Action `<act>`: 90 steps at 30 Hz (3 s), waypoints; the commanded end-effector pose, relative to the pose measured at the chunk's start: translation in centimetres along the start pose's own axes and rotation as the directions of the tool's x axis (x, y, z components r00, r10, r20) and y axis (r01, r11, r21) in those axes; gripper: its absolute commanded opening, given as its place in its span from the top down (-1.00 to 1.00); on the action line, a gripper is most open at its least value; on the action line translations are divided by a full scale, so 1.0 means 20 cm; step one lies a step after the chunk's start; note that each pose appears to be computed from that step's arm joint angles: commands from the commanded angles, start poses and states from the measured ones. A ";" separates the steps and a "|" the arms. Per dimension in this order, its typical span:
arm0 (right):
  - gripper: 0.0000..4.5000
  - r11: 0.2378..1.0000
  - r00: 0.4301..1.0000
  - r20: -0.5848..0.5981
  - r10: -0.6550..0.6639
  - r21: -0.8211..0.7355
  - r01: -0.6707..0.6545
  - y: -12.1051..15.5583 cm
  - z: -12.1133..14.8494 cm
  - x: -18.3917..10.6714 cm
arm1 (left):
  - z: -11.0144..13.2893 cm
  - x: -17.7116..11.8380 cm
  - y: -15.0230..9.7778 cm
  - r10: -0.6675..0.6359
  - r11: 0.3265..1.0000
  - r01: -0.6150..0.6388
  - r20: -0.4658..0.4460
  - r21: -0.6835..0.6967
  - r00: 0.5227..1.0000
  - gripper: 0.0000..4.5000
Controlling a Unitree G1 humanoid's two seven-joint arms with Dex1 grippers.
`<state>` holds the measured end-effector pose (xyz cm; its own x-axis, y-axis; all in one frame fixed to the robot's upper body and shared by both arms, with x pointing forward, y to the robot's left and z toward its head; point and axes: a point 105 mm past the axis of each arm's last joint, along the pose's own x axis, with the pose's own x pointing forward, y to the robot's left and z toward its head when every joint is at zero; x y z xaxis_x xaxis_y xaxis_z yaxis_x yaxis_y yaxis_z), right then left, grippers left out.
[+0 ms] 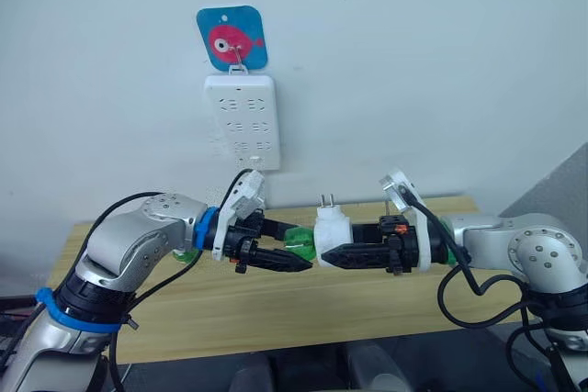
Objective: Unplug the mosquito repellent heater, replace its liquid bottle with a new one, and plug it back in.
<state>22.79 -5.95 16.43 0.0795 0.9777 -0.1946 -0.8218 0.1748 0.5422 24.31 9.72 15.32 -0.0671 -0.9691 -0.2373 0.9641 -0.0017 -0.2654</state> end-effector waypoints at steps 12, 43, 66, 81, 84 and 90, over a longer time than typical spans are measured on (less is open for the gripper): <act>-0.35 0.992 0.998 0.065 0.014 0.126 -0.022 0.04 -0.01 -0.05 | -0.01 -0.09 0.02 0.249 0.671 -0.299 0.173 0.679 0.953 -0.86; -0.35 0.997 0.999 0.040 0.002 0.080 -0.006 0.05 0.00 -0.05 | 0.01 -0.06 0.05 0.171 0.957 -0.182 0.066 0.225 0.983 -0.01; -0.35 0.992 0.996 0.078 0.046 0.116 -0.055 0.07 0.02 -0.07 | 0.13 -0.09 -0.04 0.130 0.904 -0.146 0.068 0.401 0.989 -0.74; -0.35 0.986 0.994 0.110 0.011 0.166 -0.029 0.03 0.04 -0.09 | 0.08 -0.09 -0.10 0.141 0.564 -0.229 0.181 0.793 0.973 -0.74; -0.35 0.986 0.994 0.111 0.010 0.166 -0.029 0.03 0.04 -0.08 | 0.06 -0.06 -0.10 0.108 0.512 -0.229 0.202 0.828 0.973 -0.74; -0.35 0.986 0.994 0.113 0.009 0.165 -0.028 0.04 0.04 -0.08 | 0.05 -0.03 -0.06 0.107 0.463 -0.271 0.250 0.844 0.962 -0.74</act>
<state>22.60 -7.34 16.52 0.1374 0.9797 -0.1458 -0.6959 0.2003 0.6897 23.36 10.15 15.91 0.1007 -0.9939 -0.0447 0.7204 0.0419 0.6923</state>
